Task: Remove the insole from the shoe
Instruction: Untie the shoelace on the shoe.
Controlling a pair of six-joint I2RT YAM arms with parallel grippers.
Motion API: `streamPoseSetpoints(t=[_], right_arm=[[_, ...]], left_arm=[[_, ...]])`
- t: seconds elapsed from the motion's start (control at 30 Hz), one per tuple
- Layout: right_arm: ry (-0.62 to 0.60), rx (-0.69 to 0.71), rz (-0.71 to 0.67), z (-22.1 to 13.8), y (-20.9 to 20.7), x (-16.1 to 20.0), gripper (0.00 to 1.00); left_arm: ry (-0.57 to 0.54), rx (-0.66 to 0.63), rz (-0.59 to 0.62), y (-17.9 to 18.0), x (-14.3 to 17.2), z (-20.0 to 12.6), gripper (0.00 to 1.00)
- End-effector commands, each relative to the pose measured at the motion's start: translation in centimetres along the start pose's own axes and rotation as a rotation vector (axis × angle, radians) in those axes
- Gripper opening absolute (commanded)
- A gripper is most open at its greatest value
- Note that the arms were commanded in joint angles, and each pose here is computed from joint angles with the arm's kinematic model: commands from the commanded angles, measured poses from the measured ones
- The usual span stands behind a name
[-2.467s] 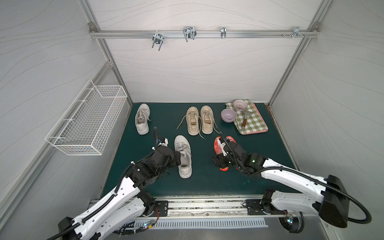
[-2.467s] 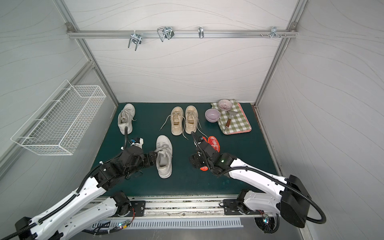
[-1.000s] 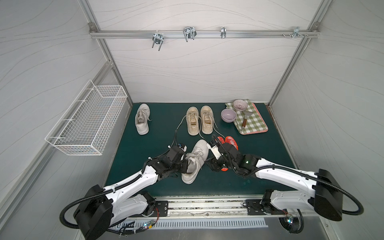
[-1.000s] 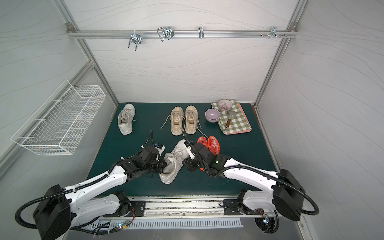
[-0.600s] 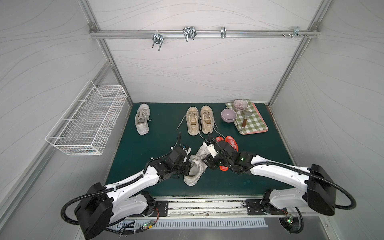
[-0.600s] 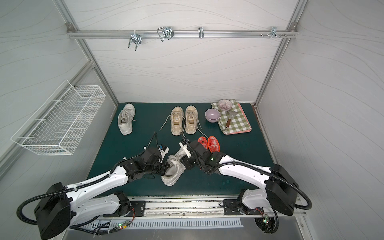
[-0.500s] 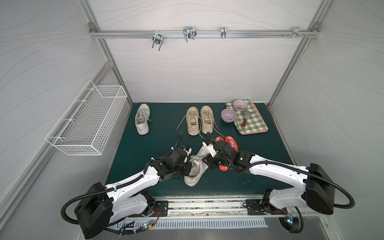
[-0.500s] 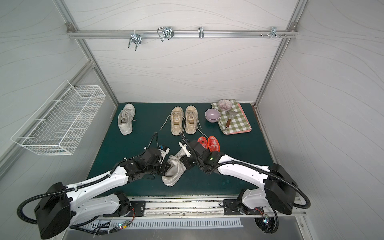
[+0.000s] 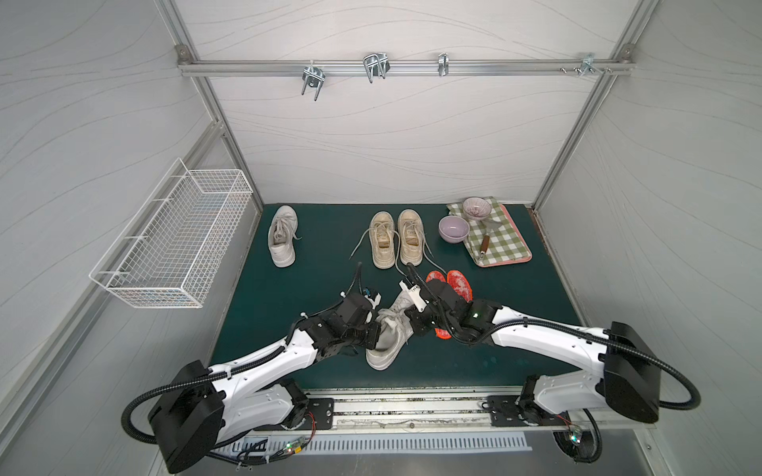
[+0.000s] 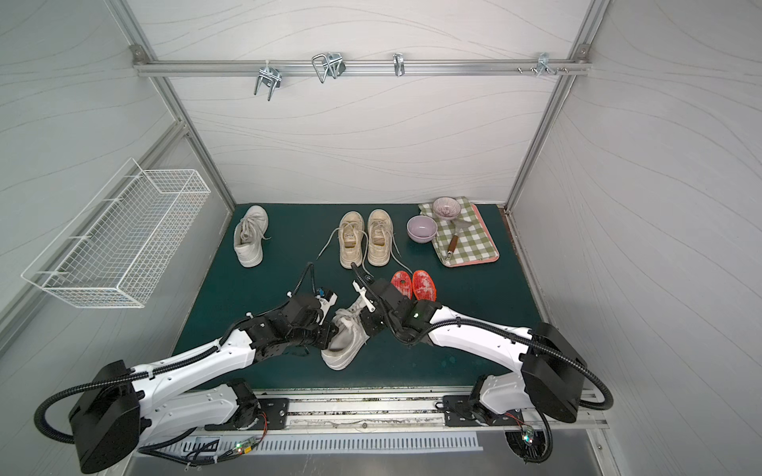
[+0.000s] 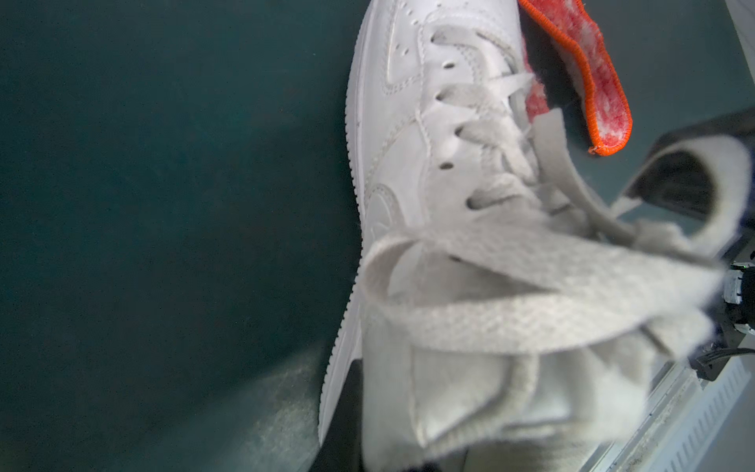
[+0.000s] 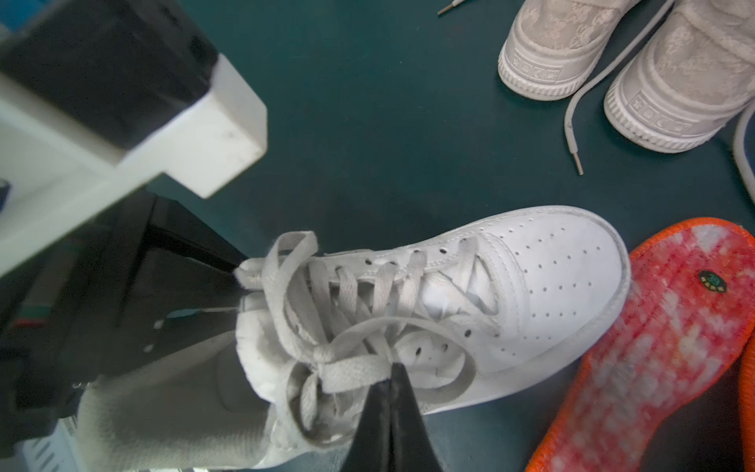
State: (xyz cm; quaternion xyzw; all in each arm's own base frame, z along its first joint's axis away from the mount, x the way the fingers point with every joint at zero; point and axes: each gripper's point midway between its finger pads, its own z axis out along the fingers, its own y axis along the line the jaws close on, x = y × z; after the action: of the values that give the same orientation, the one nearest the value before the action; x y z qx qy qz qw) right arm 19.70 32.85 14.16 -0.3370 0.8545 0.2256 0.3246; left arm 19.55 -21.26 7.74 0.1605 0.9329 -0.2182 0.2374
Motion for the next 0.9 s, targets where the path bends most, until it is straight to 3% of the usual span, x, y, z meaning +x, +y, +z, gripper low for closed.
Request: streamPoseSetpoints(t=[0.0, 0.23, 0.4, 0.87], right_arm=[[-0.035, 0.077, 0.005, -1.3, -1.3, -0.5, 0.00], [-0.092, 0.175, 0.073, -3.3, -3.8, -0.7, 0.00], [-0.088, 0.280, 0.198, -4.5, -6.9, -0.2, 0.00], [-0.175, 0.381, 0.334, -9.7, -12.7, -1.1, 0.00]], left_arm=[[-0.085, 0.017, 0.006, -1.1, -2.4, -0.8, 0.00], [-0.100, -0.019, -0.016, -0.3, -2.3, -0.9, 0.00], [-0.098, -0.031, -0.017, -0.1, -2.3, -0.8, 0.00], [-0.096, -0.015, -0.008, -0.4, -2.3, -0.7, 0.00]])
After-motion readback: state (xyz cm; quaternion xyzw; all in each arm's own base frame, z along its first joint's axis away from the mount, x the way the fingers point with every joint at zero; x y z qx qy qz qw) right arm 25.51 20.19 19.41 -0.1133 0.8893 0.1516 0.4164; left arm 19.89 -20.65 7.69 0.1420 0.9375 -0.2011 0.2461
